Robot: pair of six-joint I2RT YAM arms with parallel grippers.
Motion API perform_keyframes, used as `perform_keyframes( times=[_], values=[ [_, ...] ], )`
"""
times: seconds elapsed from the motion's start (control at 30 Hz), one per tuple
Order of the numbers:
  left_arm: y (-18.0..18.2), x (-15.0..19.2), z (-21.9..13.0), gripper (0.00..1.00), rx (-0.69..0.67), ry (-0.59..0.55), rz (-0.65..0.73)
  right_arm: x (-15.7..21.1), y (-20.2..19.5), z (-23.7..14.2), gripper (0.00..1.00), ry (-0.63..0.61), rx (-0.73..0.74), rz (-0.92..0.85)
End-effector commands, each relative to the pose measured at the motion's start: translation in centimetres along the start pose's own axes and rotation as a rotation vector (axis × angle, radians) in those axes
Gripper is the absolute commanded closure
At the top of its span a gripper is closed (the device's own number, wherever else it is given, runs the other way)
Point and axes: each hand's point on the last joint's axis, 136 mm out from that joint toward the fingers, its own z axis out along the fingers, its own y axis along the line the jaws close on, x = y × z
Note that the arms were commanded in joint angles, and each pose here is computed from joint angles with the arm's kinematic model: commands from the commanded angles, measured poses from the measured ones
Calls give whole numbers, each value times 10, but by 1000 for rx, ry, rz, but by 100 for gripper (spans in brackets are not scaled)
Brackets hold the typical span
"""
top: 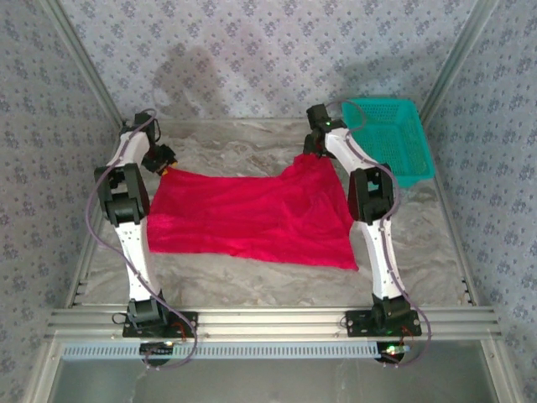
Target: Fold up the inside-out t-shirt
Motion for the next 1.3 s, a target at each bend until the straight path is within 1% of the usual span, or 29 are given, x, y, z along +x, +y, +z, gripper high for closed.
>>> perform_keyframes(
  times=[0.0, 0.1, 0.17, 0.23, 0.3, 0.33, 0.43, 0.57, 0.7, 0.87, 1.0, 1.1, 1.27],
  values=[
    [9, 3, 4, 75, -50, 23, 17, 13, 3, 19, 27, 73, -25, -34],
    [11, 2, 6, 84, -62, 22, 22, 10, 9, 25, 30, 70, -68, -24],
    [10, 2, 5, 91, -63, 23, 25, 7, 14, 26, 39, 62, -103, -16],
    [8, 2, 3, 100, -60, 28, 31, -1, 19, 23, 58, 43, -139, -6],
    [5, -1, -5, 100, -55, 23, 37, -13, 28, 14, 78, 13, -184, -17],
    [2, -2, -11, 100, -48, 19, 40, -20, 33, 5, 86, -2, -214, -23],
    [-9, -9, -35, 100, -13, -13, 48, -41, 44, -27, 97, -65, -280, -31],
    [-23, -18, -72, 100, 41, -70, 55, -66, 50, -80, 100, -147, -348, -38],
    [-29, -18, -103, 100, 72, -104, 64, -73, 48, -125, 100, -193, -395, -40],
    [-26, -11, -126, 100, 83, -116, 64, -55, 40, -157, 100, -194, -438, -47],
    [-17, 0, -142, 100, 96, -136, 51, -33, 29, -183, 100, -185, -459, -62],
    [-3, 10, -148, 100, 105, -141, 25, -16, 18, -201, 100, -196, -469, -63],
    [25, 27, -157, 100, 116, -142, -24, 25, -4, -224, 100, -193, -473, -48]
  ],
)
